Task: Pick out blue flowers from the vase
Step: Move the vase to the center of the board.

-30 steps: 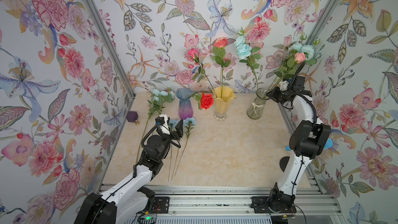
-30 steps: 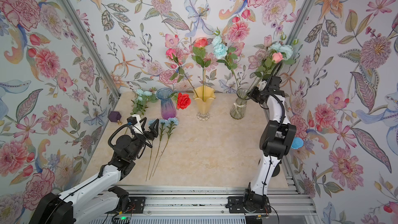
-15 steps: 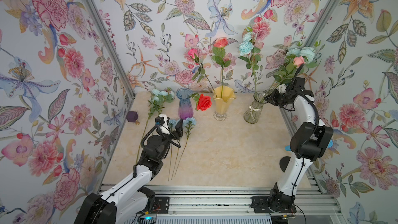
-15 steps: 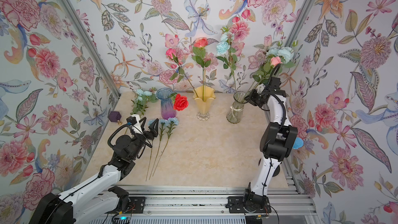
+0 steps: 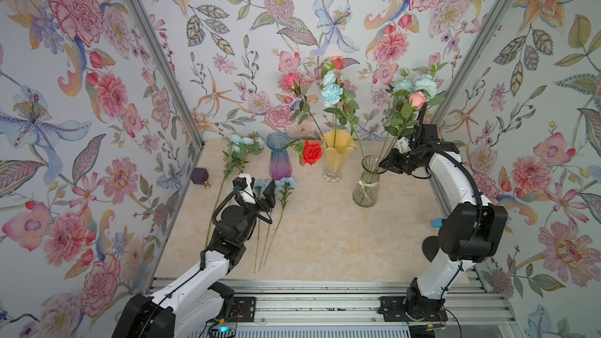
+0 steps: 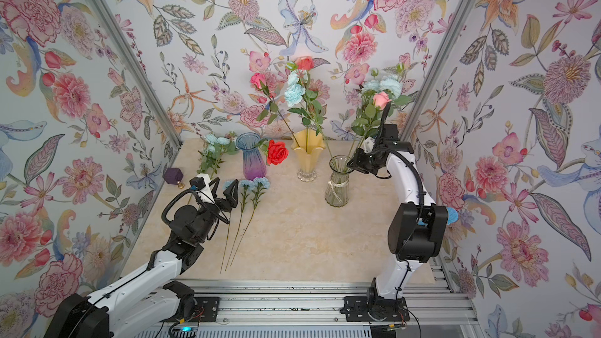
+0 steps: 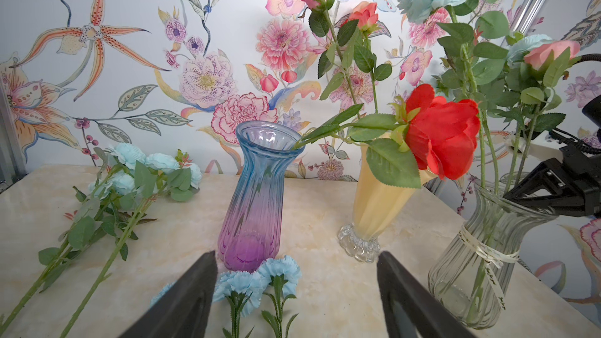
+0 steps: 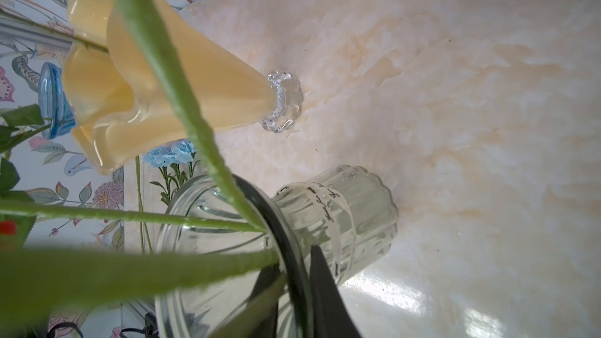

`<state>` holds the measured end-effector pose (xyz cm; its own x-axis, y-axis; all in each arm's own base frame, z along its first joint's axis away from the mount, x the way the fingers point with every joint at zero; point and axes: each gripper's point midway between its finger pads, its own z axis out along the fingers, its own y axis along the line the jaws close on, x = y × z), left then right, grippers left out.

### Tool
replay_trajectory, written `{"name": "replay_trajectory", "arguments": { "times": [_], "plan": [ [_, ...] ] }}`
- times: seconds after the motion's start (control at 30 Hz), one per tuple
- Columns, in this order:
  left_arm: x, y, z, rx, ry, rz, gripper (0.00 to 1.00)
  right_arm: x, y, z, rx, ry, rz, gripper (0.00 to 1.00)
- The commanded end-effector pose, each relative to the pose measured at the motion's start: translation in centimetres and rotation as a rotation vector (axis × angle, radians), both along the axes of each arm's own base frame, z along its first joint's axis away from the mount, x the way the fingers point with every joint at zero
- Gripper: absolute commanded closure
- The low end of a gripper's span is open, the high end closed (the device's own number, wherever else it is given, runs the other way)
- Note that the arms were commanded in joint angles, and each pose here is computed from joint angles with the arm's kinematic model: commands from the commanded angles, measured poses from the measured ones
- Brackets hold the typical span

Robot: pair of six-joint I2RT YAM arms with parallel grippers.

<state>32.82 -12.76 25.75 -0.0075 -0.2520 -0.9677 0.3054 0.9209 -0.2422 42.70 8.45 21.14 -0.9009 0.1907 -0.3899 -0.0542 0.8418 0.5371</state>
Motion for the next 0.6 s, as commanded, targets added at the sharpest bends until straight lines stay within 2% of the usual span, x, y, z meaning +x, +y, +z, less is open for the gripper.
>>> {"name": "replay_trajectory", "arguments": {
  "times": [0.0,0.27,0.57],
  "plan": [
    [-0.4,0.1,0.8,-0.016,-0.038,0.004,0.21,-2.3,2.3,2.0,0.015,-0.061,0.069,1.00],
    [-0.4,0.1,0.7,-0.021,-0.037,0.004,0.21,-5.9,4.8,3.9,0.056,-0.148,0.097,1.00],
    [-0.4,0.0,0.6,-0.024,-0.035,-0.001,0.21,-8.2,10.7,3.7,0.085,-0.176,0.208,1.00]
  ]
}}
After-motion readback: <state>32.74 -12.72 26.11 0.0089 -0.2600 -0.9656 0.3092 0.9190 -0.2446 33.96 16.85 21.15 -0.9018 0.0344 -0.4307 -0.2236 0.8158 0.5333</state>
